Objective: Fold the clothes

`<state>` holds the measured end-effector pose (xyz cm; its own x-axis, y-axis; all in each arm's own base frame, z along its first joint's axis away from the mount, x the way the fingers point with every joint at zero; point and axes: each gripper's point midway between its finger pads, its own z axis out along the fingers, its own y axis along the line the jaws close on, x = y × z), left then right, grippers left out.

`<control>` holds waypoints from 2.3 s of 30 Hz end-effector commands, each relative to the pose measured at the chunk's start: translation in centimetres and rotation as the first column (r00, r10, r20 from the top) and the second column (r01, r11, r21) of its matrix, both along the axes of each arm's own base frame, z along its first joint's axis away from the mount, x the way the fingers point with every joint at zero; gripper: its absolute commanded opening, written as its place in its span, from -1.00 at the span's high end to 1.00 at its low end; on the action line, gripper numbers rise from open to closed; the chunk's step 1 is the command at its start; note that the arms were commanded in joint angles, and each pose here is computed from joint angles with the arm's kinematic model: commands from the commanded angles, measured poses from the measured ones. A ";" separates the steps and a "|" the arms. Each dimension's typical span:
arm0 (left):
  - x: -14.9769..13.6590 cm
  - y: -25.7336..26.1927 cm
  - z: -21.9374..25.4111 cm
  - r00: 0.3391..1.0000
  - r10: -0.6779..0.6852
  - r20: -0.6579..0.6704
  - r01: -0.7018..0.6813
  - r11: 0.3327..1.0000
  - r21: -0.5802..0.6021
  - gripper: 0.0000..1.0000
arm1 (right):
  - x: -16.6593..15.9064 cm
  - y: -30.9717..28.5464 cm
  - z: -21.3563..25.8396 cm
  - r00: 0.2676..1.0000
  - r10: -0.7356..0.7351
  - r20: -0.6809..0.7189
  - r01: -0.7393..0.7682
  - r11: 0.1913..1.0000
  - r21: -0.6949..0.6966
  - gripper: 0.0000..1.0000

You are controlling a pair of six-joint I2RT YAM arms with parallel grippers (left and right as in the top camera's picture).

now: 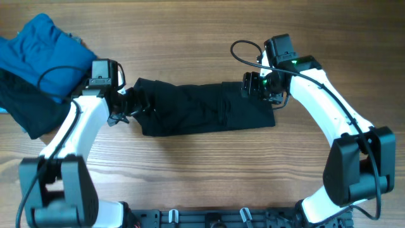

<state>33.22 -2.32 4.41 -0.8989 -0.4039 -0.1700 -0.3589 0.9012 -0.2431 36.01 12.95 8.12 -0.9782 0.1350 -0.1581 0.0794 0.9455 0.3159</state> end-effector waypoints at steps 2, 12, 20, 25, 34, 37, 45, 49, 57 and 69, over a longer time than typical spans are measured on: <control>0.4 -3.4 -2.7 0.994 -0.107 -0.039 0.097 0.977 -0.188 -0.89 | 0.6 -0.4 1.1 0.999 0.005 0.044 -0.003 1.000 -0.031 -0.53; 0.4 -4.8 -5.7 0.985 -0.154 -0.073 0.128 0.952 -0.277 0.62 | 0.2 -0.7 0.9 1.000 0.007 0.027 -0.006 0.999 -0.045 -0.55; 1.1 2.0 -1.2 0.995 -0.002 -0.096 0.010 0.997 0.082 0.92 | -0.2 -6.4 0.1 0.996 -0.093 0.006 0.091 0.962 -0.256 -0.55; 2.9 5.1 6.5 0.999 0.045 0.018 -0.048 0.971 0.232 0.92 | -0.1 -10.8 0.1 0.988 -0.156 -0.009 0.148 0.951 -0.270 -0.56; 3.9 -8.9 10.8 0.976 -0.198 0.095 0.201 0.979 -0.024 0.86 | -1.1 -13.5 -0.1 0.976 -0.211 -0.050 0.189 0.941 -0.281 -0.59; 3.0 -14.3 9.2 0.956 -0.284 0.075 0.288 0.957 -0.040 0.83 | -1.2 -13.5 -0.1 0.977 -0.207 -0.053 0.184 0.942 -0.282 -0.59; 0.7 -22.8 4.4 0.879 -0.476 0.035 0.477 0.878 -0.038 0.67 | -1.2 -13.4 -0.1 0.980 -0.188 -0.057 0.166 0.946 -0.278 -0.60; 0.4 -23.4 4.5 0.883 -0.469 0.031 0.470 0.879 -0.075 0.05 | -1.2 -13.3 -0.1 0.981 -0.188 -0.057 0.165 0.946 -0.278 -0.61; 6.7 -16.6 17.8 0.865 -0.353 0.357 0.383 0.924 -0.014 -0.36 | -1.4 0.2 5.6 0.915 0.327 0.235 -0.399 0.820 0.411 -0.59; 9.6 -10.9 5.3 0.972 -0.231 0.044 0.234 0.965 -0.114 -0.57 | -6.0 14.4 2.5 0.790 0.576 0.210 -0.601 0.658 0.455 -0.13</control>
